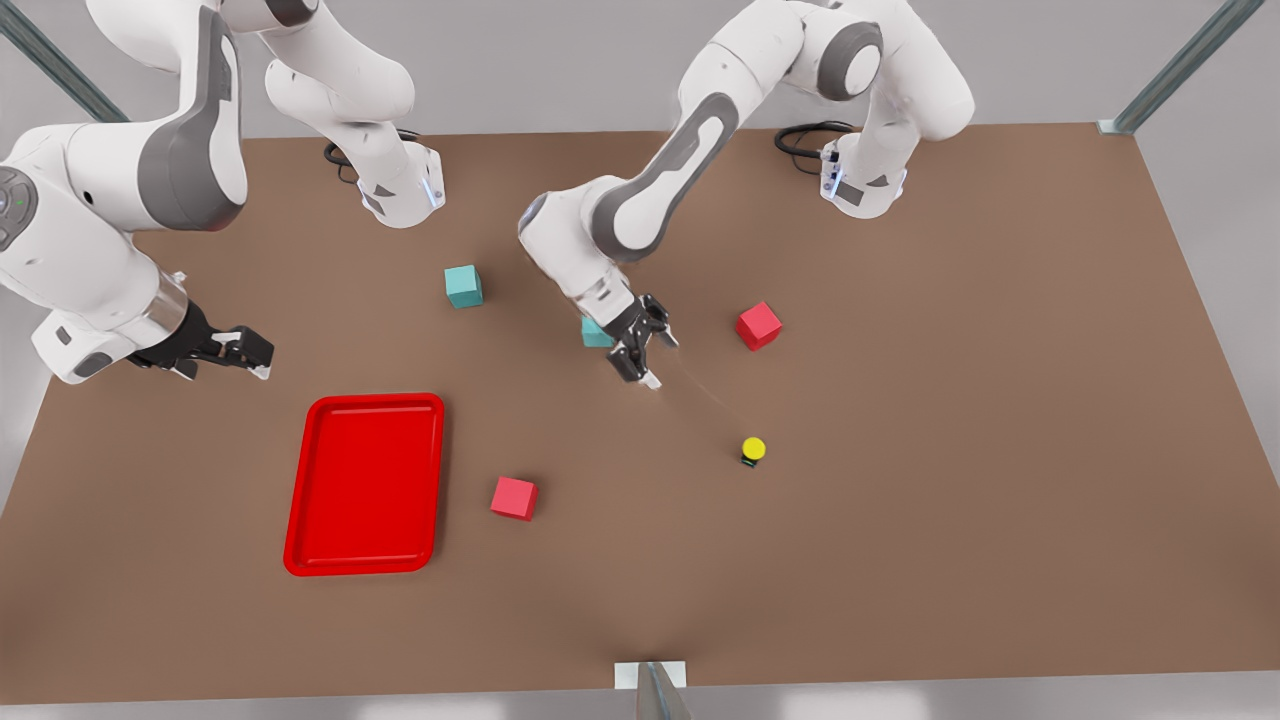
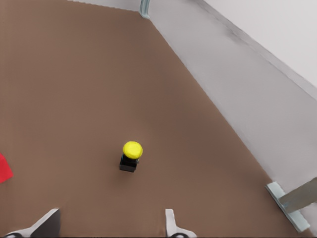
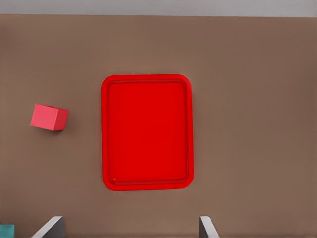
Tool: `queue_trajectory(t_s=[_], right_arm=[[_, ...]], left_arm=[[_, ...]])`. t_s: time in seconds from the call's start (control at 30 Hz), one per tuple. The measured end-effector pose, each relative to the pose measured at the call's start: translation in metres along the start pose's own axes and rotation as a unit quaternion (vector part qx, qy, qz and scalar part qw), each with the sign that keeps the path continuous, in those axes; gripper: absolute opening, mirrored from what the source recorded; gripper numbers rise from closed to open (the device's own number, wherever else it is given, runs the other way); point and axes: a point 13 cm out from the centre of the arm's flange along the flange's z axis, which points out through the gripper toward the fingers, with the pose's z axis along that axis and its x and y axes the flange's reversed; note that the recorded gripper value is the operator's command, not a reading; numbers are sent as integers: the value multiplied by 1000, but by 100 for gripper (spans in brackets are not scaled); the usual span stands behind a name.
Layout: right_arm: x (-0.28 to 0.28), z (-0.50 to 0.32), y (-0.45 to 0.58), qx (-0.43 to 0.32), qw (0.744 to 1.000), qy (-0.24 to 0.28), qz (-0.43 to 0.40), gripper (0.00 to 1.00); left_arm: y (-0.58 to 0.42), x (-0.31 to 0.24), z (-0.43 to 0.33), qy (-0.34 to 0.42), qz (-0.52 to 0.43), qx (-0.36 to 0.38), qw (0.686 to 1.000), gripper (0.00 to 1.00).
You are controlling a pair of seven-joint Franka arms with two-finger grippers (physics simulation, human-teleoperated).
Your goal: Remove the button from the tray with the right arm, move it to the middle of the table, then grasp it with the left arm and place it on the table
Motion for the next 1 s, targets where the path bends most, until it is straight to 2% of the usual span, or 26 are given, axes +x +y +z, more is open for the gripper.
queue_trajectory(t_s=[0.07, 0.17, 0.2, 0.27, 0.3, 0.37, 0.43, 0.57, 0.77, 1.0], right_arm=[[0, 0, 1, 0, 1000, 0, -1, 100], [0, -1, 1, 0, 1000, -1, -1, 100], [0, -1, 0, 0, 1000, -1, 0, 100], [0, 0, -3, 0, 1000, 0, 2, 100], [0, 0, -3, 0, 1000, 0, 2, 100], [0, 0, -4, 0, 1000, 0, 3, 100], [0, 1, -4, 0, 1000, 1, 3, 100], [-3, 10, -8, 0, 1000, 8, 5, 100], [-14, 18, -49, -19, 999, 11, 44, 100], [-16, 16, -1, -35, 999, 16, 9, 100]], left_arm=[[-48, -161, -1, 101, -62, -82, 990, 100], [-50, -332, 73, 198, -75, -165, 963, 100], [-43, -370, 96, 228, -68, -179, 955, 100], [-32, -407, 120, 280, -29, -180, 942, 100], [-29, -416, 126, 308, -2, -172, 936, 100], [8, -400, 107, 358, 102, -148, 916, 100], [47, -393, 106, 354, 181, -129, 909, 100], [51, -382, 123, 347, 300, -83, 885, 100], [43, -388, 128, 340, 417, -22, 843, 100], [40, -402, 136, 334, 498, 19, 800, 100]])
